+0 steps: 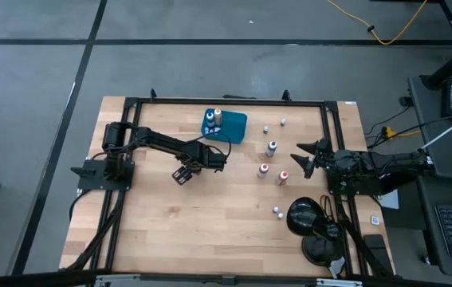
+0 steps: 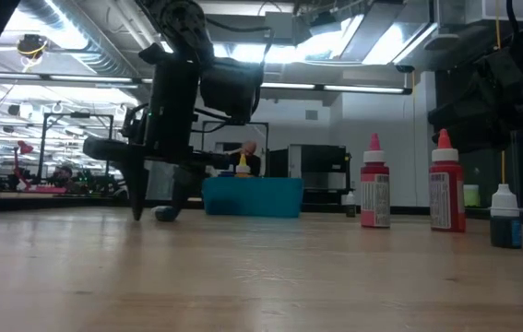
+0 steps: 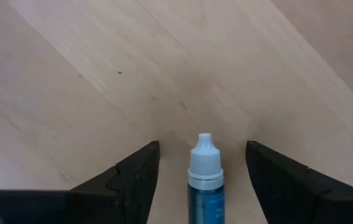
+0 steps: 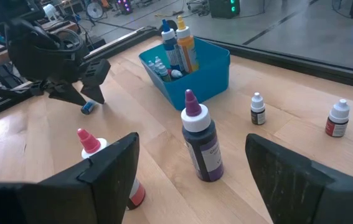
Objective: Pick & Place food coloring
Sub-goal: Put the small blue food coloring bottle into the blue bin
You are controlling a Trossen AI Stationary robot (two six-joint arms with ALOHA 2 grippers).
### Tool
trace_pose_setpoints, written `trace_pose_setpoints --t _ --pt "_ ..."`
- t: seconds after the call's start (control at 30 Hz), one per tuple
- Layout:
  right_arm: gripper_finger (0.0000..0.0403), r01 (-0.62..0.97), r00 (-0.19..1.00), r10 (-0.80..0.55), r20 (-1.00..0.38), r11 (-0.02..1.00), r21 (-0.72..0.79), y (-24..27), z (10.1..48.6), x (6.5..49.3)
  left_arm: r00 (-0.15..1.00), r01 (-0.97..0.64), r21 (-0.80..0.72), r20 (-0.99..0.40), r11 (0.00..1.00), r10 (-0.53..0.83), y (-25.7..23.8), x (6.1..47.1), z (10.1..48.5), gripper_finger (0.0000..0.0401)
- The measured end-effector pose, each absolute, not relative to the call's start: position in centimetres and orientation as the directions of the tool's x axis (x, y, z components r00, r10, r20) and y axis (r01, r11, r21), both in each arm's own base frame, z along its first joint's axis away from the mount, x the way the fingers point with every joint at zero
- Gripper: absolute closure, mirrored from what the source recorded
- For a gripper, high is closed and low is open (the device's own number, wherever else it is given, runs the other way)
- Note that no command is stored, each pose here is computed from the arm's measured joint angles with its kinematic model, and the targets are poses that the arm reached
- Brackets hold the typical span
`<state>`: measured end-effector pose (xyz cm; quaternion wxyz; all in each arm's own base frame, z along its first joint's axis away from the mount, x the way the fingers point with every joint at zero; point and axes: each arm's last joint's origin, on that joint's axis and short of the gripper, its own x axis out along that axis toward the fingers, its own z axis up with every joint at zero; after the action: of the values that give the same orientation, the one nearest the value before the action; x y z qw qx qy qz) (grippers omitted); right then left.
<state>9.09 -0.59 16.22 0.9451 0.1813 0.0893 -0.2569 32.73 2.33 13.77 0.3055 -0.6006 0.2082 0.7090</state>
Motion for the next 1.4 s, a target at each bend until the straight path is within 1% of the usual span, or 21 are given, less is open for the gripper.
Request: trace_pose_setpoints --t 0.1,0.4,0.57,0.7,0.83,0.97,1.07,1.17,1.23,1.3,1.4 --pt "0.0108 0.518 0.852 -0.453 -0.262 0.802 0.297 -0.6 16.2 9.1 -0.091 -0.683 -0.07 -0.979 -0.727 0.18 2.3 32.7 13.8 0.0197" --pt "0.0108 0.518 0.852 -0.453 -0.262 0.802 0.297 -0.6 16.2 9.1 -0.088 -0.69 -0.072 -0.979 -0.72 0.182 2.3 32.8 13.7 0.0292" --pt "0.0108 0.518 0.852 -0.453 -0.262 0.802 0.297 -0.6 16.2 9.1 -0.095 -0.761 -0.057 -0.976 -0.647 0.197 2.2 32.8 13.8 0.0335" --pt "0.0108 0.518 0.852 -0.453 -0.262 0.802 0.297 -0.6 16.2 9.1 -0.107 -0.817 -0.053 -0.964 -0.574 0.242 2.0 32.7 14.0 0.034" --pt "0.0108 0.518 0.852 -0.453 -0.262 0.802 0.297 -0.6 16.2 9.1 -0.119 -0.871 -0.041 -0.949 -0.489 0.292 2.0 32.7 15.2 0.0329" --pt "0.0108 0.518 0.852 -0.453 -0.262 0.802 0.297 -0.6 16.2 9.1 -0.088 -0.927 -0.06 -0.924 -0.369 0.372 2.3 32.1 17.5 0.0332" --pt "0.0108 0.518 0.852 -0.453 -0.262 0.802 0.297 -0.6 16.2 9.1 -0.031 -0.966 -0.09 -0.888 -0.241 0.459 2.3 31.4 19.9 0.0339" --pt "0.0108 0.518 0.852 -0.453 -0.262 0.802 0.297 -0.6 16.2 9.1 0.046 -0.996 -0.081 -0.838 -0.042 0.544 2.1 30.5 22.4 0.0339" --pt "0.0108 0.518 0.852 -0.453 -0.262 0.802 0.297 -0.6 16.2 9.1 0.105 -0.993 -0.058 -0.812 0.1 0.574 1.6 29.7 24.2 0.0338" --pt "0.0108 0.518 0.852 -0.453 -0.262 0.802 0.297 -0.6 16.2 9.1 0.166 -0.972 -0.03 -0.79 0.234 0.589 1.0 28.9 25.9 0.0338" --pt "0.0108 0.518 0.852 -0.453 -0.262 0.802 0.297 -0.6 16.2 9.1 0.249 -0.917 0.013 -0.764 0.4 0.595 0.0 27.5 28.0 0.0338"
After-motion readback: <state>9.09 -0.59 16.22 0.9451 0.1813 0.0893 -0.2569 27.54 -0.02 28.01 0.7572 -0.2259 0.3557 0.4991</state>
